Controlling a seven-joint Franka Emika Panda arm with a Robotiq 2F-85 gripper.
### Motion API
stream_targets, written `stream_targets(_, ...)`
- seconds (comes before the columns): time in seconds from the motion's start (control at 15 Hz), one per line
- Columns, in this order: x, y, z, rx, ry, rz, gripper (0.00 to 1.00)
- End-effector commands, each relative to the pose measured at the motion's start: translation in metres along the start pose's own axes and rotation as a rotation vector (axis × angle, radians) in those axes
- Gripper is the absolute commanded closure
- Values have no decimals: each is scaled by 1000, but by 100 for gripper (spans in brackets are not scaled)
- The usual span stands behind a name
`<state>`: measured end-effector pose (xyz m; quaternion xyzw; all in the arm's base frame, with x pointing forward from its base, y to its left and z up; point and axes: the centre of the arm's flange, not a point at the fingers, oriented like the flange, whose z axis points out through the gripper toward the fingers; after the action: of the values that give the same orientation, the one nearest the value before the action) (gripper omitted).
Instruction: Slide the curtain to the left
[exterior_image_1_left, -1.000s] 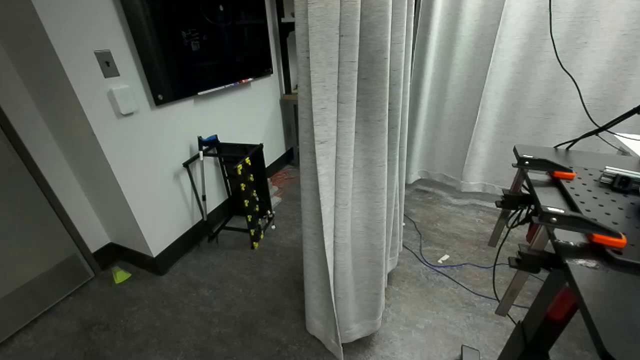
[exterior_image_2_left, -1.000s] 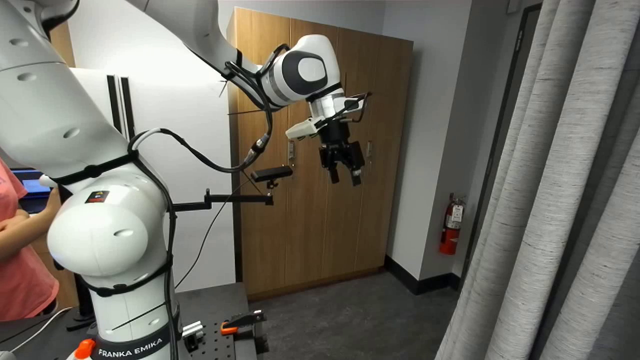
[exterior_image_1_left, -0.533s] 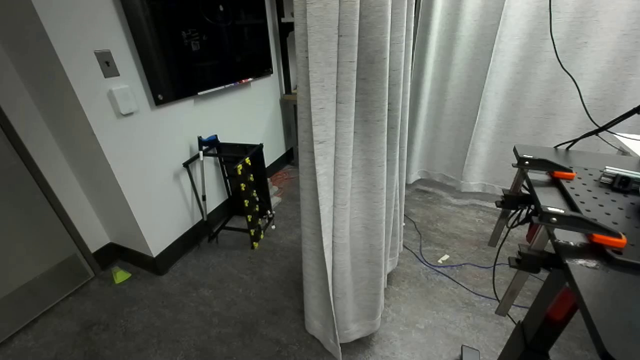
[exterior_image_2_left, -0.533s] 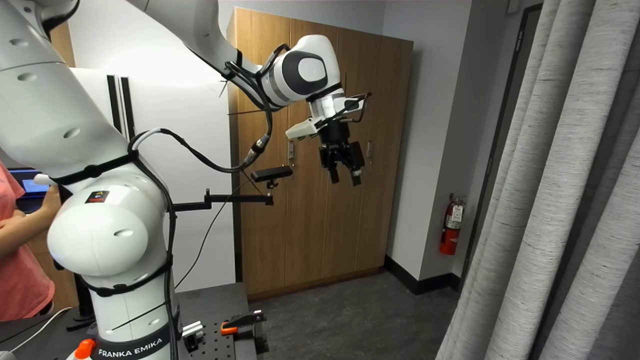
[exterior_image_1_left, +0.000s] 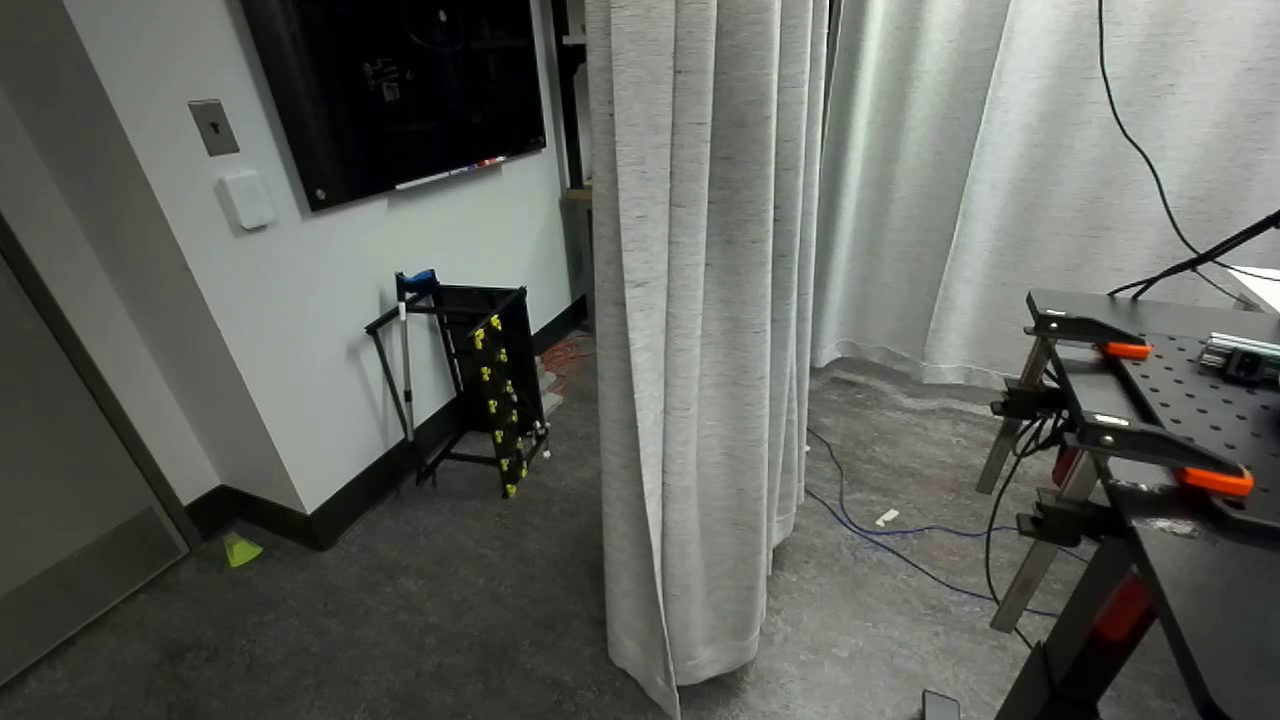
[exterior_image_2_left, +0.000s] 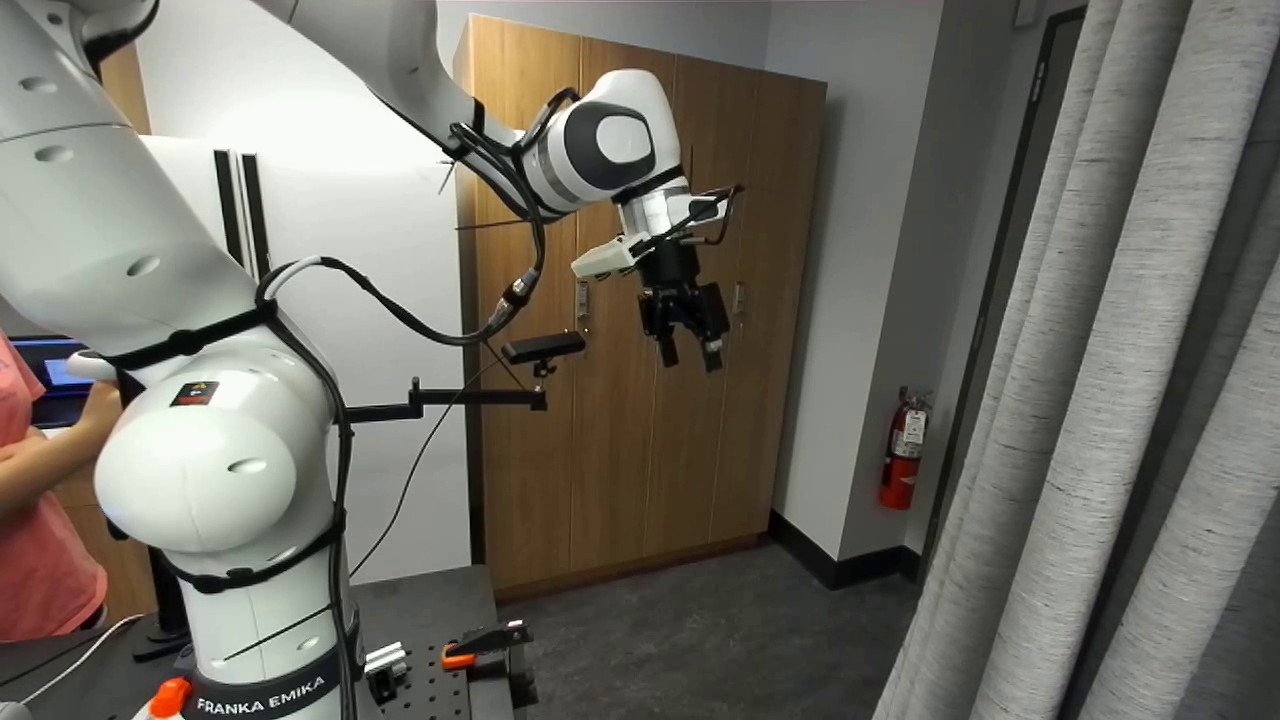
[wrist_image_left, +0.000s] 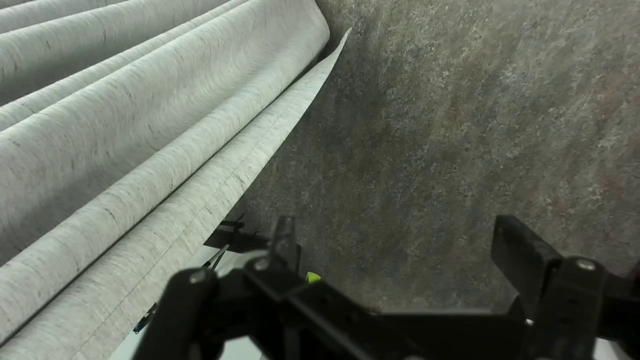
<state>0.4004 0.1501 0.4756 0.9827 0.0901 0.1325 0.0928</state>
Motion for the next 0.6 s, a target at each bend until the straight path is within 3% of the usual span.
stream_targets(0.0,0,0,0,0,0,0,0)
stream_targets(0.2,0,1,3,0,-10,16,0)
stream_targets(0.53,3,11,9,-14,-63,153,0)
